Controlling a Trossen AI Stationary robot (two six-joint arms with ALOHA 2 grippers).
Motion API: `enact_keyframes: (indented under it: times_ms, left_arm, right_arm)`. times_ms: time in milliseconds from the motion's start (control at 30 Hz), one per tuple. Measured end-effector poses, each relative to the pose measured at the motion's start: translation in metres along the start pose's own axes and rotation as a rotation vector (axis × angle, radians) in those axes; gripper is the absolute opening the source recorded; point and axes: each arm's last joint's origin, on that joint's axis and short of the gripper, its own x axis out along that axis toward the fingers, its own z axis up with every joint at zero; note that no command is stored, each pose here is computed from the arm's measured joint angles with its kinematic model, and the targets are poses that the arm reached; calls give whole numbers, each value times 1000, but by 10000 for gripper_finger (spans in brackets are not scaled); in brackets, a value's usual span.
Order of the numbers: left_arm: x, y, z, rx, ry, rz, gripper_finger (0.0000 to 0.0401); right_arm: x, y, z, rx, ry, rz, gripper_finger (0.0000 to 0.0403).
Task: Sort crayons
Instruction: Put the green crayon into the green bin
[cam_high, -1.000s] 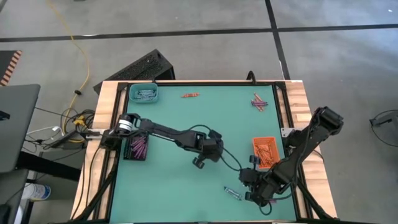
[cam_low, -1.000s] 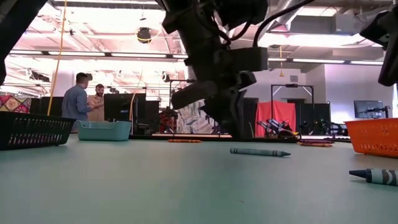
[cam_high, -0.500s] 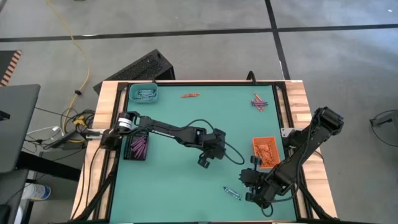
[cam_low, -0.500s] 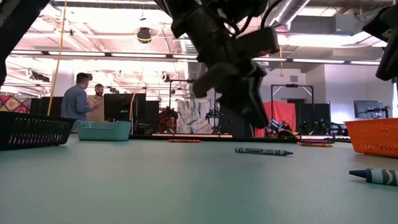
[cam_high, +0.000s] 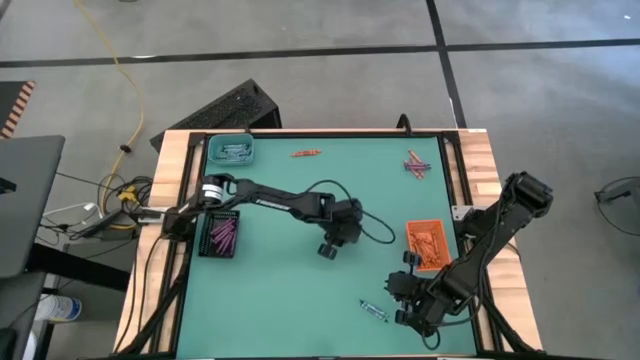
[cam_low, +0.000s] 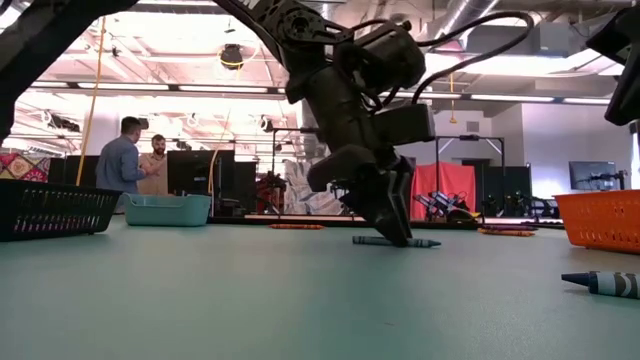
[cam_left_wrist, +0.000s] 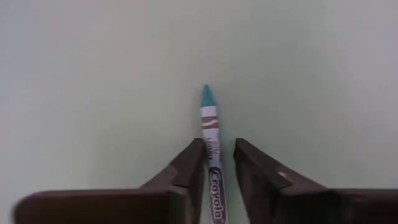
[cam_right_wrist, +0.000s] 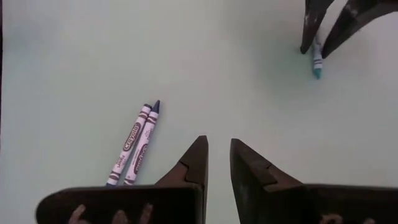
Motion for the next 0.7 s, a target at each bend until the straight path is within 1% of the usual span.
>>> enact_keyframes:
  times_ms: [100, 167, 333, 467, 700]
  left_arm:
    - [0, -2, 0, 17, 10, -5, 24]
    - [0, -3, -1, 26, 16, -8, 10]
    - [1, -10, 3, 67, 38, 22, 4]
    - [-5, -16, 5, 106, 82, 56, 2]
    - [-29, -21, 3, 130, 222, 87, 1]
  right_arm:
    - [0, 0, 0, 0, -3, -3, 63]
    - [0, 0, 0, -1, -10, -7, 63]
    - [0, 0, 0, -1, -14, -11, 63]
    - [0, 0, 0, 0, -15, -10, 63]
    - [0, 0, 1, 0, -15, -8, 63]
